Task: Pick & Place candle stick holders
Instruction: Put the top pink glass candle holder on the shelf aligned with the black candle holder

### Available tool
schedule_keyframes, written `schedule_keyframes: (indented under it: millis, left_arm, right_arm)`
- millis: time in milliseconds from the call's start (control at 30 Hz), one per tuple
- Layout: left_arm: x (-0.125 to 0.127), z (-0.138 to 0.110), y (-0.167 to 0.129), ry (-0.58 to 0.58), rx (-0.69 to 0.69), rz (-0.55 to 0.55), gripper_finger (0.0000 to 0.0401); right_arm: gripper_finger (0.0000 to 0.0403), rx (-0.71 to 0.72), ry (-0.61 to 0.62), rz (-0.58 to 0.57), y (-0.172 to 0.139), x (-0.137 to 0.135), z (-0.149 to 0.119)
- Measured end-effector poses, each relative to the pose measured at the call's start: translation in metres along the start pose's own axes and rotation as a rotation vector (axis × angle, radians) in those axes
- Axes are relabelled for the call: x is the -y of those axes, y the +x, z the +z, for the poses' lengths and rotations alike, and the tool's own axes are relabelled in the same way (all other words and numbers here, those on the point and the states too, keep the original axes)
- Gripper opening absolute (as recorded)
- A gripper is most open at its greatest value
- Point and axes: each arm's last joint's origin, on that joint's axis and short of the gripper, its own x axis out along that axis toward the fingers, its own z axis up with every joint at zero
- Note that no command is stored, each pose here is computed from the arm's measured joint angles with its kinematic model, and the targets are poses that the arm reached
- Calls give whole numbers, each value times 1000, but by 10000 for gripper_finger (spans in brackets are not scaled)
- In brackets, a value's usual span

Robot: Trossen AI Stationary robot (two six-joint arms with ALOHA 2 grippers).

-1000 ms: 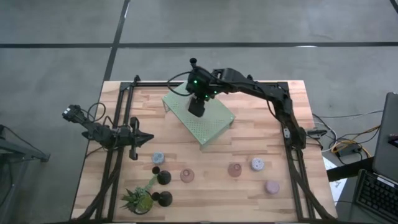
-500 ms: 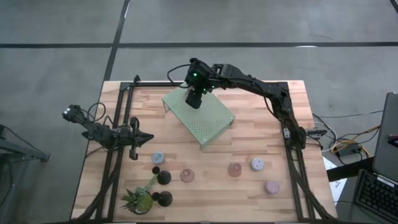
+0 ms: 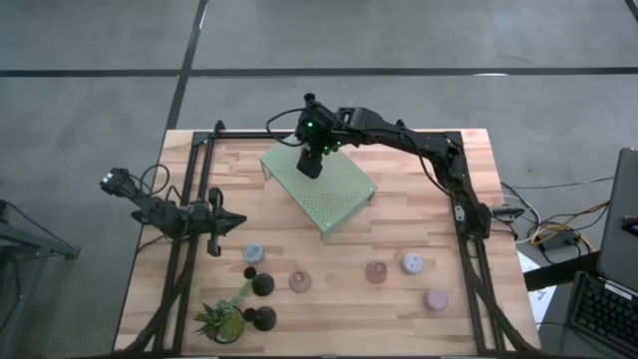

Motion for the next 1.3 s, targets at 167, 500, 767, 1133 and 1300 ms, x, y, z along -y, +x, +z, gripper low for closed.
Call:
schedule_keyframes:
  millis: [167,500,767,1133,1300]
  left_arm:
    - [0,0,0,0,0,0,21]
    - [0,0,0,0,0,0,21]
    - [0,0,0,0,0,1,21]
    - [0,0,0,0,0,0,21]
    - [0,0,0,0,0,0,21]
  right_arm:
    - [203,26,-14,1,4,-1,1]
    - [229,83,-65,7,-20,0,9]
    - [245,-14,-84,13,-42,-3,-3]
    - [104,-142,-116,40,-26,-25,-22]
    - [18,-171,-114,36,-14,-25,-30]
